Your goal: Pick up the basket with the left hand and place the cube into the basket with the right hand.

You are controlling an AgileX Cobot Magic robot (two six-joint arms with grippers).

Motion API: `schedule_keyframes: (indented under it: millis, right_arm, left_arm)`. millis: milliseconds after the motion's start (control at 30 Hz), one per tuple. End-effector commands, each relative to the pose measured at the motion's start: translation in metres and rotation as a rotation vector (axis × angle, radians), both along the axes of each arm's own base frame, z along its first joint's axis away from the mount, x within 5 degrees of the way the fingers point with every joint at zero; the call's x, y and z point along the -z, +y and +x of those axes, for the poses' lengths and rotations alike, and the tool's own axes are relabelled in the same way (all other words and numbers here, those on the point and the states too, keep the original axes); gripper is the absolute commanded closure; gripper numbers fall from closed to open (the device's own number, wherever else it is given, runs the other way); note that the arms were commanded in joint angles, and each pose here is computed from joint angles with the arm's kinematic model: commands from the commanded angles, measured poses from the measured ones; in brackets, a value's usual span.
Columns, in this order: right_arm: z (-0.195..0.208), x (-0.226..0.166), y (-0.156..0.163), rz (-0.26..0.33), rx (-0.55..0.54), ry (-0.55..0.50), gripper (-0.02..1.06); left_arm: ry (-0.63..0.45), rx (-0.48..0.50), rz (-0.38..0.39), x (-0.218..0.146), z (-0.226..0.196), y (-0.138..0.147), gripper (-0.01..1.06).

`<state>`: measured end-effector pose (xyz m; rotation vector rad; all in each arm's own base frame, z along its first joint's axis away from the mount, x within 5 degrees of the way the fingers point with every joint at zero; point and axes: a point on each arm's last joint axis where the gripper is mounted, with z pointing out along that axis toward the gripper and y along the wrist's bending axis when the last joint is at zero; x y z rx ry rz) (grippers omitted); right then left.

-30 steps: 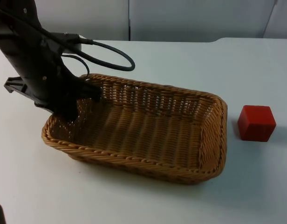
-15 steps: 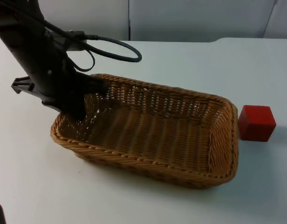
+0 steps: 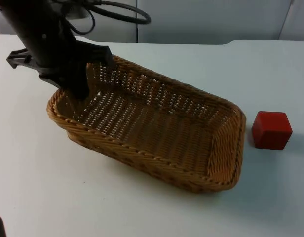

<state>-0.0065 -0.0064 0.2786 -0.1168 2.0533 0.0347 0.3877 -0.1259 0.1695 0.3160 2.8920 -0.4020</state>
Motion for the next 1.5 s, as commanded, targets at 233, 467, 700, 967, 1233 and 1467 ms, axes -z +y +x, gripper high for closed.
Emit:
schedule_keyframes:
  millis: [233,467,700,967,1233,1467]
  right_arm:
    - [0.001,0.001,0.0,-0.003,-0.004,-0.004,1.05]
    - [0.001,0.001,0.0,-0.003,-0.004,-0.004,1.05]
    - [0.001,0.001,0.0,-0.003,-0.004,-0.004,1.05]
    - [0.001,0.001,0.0,-0.003,-0.004,-0.004,1.05]
    - [0.001,0.001,0.0,-0.003,-0.004,-0.004,1.05]
    - [0.001,0.001,0.0,-0.003,-0.004,-0.004,1.05]
  left_arm:
    - [-0.031,-0.068,-0.243,-0.033,0.004,0.009,1.05]
    - [-0.04,-0.067,-0.291,-0.036,0.005,0.005,1.05]
    - [-0.042,-0.062,-0.288,-0.035,0.005,0.005,1.05]
    - [-0.06,-0.07,-0.286,-0.036,0.007,0.006,1.05]
    - [-0.088,-0.084,-0.282,-0.036,0.009,0.006,1.05]
    - [-0.088,-0.084,-0.282,-0.036,0.009,0.006,1.05]
